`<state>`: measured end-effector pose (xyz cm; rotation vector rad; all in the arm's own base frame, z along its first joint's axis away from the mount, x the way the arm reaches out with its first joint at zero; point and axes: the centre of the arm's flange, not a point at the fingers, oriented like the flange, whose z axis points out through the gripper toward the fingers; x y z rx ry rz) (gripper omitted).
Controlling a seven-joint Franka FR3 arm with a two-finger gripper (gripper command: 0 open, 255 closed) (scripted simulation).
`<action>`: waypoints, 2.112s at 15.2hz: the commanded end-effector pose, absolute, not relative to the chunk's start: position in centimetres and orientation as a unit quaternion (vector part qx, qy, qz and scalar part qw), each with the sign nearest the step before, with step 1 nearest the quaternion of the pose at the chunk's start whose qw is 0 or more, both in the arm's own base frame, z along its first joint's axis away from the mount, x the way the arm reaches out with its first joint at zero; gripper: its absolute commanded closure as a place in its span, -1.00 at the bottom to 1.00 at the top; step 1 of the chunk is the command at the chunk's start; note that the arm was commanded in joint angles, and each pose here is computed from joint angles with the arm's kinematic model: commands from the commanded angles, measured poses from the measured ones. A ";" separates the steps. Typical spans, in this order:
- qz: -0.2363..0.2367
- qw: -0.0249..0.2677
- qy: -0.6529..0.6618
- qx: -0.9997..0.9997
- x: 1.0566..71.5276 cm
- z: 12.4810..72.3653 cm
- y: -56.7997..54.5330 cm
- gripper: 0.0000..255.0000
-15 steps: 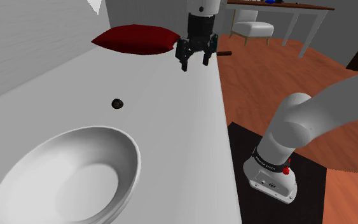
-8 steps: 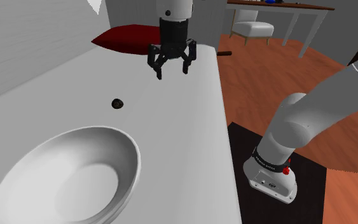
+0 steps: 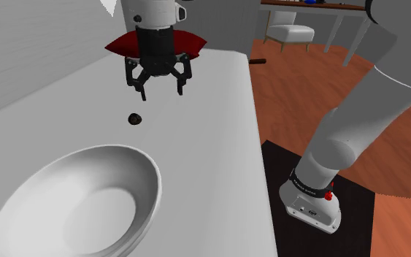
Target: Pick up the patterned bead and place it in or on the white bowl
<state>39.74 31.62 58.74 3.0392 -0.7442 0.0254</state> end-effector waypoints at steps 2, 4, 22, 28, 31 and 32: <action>0.004 0.002 -0.258 0.966 41.8 58.3 35.1 -1.00; 0.001 0.000 -0.270 0.963 43.0 58.1 37.4 -1.00; 0.000 -0.001 -0.276 0.961 43.6 54.1 38.5 1.00; 0.000 -0.001 -0.276 0.961 43.6 54.1 38.5 1.00; 0.000 -0.001 -0.276 0.961 43.6 54.0 38.5 1.00; 0.000 -0.001 -0.276 0.961 43.6 54.6 38.5 1.00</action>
